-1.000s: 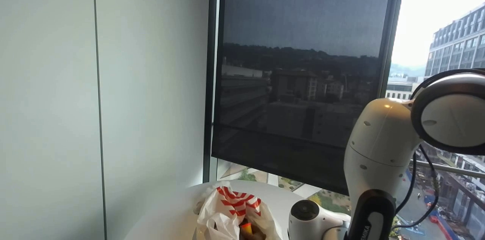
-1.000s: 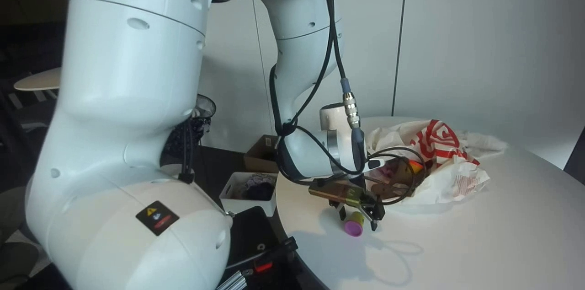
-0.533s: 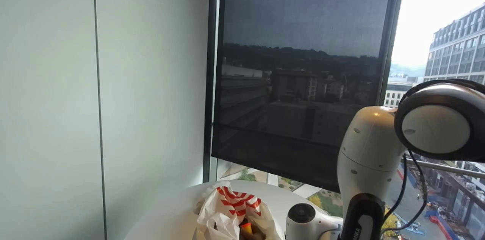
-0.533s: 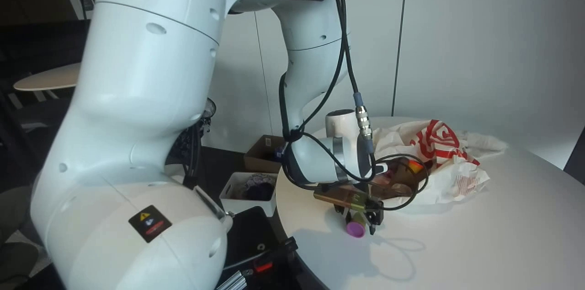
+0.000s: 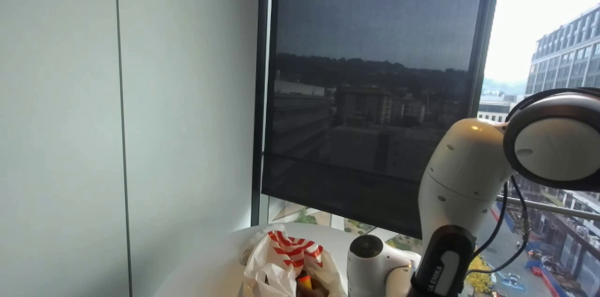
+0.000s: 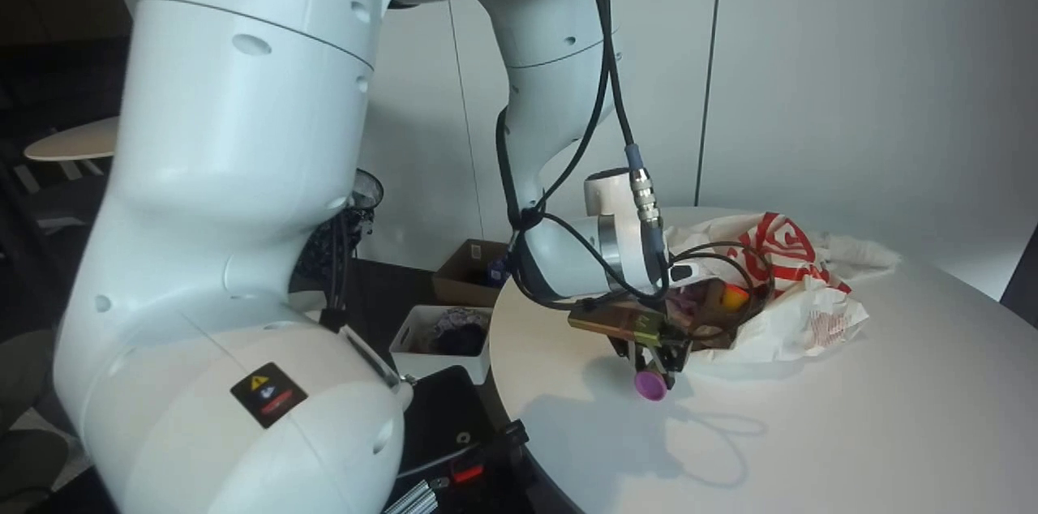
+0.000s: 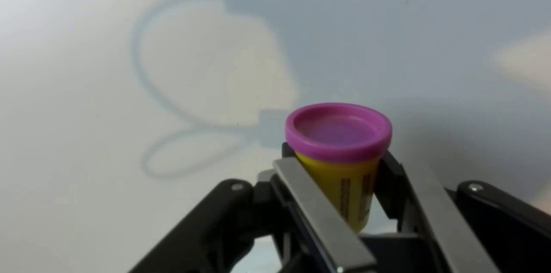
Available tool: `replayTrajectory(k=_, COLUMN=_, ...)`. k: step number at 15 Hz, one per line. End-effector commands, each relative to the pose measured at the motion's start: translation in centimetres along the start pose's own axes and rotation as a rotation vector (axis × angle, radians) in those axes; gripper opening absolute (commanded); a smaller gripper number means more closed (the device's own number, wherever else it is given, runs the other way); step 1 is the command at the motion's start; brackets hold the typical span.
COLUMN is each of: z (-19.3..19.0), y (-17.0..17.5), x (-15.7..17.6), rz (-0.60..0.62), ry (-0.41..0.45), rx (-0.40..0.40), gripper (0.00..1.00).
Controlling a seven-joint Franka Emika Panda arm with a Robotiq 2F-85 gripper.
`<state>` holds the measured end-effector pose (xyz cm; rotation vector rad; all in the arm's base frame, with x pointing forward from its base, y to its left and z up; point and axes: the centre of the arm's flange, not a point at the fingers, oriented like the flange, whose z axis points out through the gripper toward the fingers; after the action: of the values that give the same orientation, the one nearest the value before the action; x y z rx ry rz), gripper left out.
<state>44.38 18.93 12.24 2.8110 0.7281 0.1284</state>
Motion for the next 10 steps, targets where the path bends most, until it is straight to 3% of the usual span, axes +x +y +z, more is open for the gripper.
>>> replayTrajectory(k=1, z=-5.6, y=0.6, x=3.4, rz=0.029, ry=0.100, rx=-0.040, gripper=0.19)
replayTrajectory(k=6, z=-6.2, y=0.8, x=10.4, rz=0.026, ry=0.200, rx=0.011, gripper=0.19)
replayTrajectory(k=10, z=-3.7, y=-0.5, x=13.7, rz=0.046, ry=0.199, rx=0.097, gripper=0.19)
